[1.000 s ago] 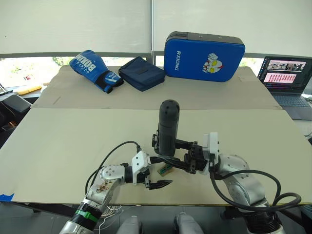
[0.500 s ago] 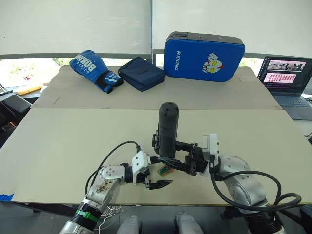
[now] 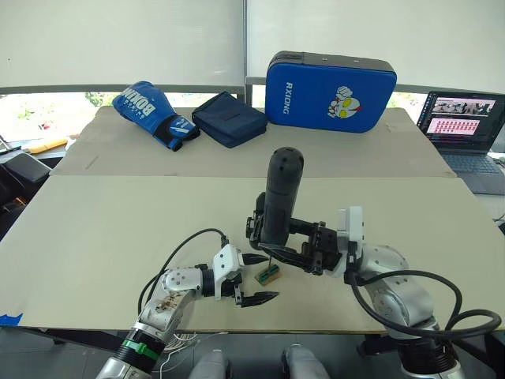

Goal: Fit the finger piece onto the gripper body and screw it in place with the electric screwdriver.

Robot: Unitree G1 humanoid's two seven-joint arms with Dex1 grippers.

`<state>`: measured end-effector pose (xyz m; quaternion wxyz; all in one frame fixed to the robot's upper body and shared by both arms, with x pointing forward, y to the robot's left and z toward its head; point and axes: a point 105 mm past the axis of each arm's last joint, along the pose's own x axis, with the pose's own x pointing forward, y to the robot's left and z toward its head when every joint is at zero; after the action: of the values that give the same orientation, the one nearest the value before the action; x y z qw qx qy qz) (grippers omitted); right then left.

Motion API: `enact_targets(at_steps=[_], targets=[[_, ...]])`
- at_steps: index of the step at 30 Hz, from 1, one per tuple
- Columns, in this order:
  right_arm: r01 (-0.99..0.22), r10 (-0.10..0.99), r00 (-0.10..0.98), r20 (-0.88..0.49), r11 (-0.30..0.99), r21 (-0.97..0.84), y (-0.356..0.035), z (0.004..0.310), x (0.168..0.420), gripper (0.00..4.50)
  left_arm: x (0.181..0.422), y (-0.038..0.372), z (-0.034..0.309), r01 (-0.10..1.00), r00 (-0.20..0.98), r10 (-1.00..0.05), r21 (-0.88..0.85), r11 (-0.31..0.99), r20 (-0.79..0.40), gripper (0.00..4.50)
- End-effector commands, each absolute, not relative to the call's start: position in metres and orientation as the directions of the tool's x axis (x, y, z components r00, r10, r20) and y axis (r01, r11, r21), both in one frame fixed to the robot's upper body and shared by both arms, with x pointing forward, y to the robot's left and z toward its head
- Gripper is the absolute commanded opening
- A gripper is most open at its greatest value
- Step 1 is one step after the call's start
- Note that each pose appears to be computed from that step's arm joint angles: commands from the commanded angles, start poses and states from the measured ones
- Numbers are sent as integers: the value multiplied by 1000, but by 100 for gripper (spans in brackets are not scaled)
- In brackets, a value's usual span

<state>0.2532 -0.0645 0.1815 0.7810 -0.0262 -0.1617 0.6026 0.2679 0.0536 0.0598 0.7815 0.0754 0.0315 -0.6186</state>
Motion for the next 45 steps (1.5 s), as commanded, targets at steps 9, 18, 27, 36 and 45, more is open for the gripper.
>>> enact_targets(at_steps=[9,18,27,36,45], targets=[[-922,944,199,264,271,-275,-61,191,248,192,266,61,42,967,252,-949,22,252,-191,445],[-922,946,209,248,275,-274,-62,187,249,192,266,61,41,968,248,-949,22,249,-193,445],[-922,946,215,244,279,-269,-62,184,250,192,267,61,41,968,250,-949,22,251,-192,445],[-920,943,225,246,289,-265,-63,184,251,192,266,61,42,968,249,-949,21,250,-191,445],[-921,944,231,235,290,-260,-62,182,253,192,266,60,42,968,250,-949,21,251,-191,445]])
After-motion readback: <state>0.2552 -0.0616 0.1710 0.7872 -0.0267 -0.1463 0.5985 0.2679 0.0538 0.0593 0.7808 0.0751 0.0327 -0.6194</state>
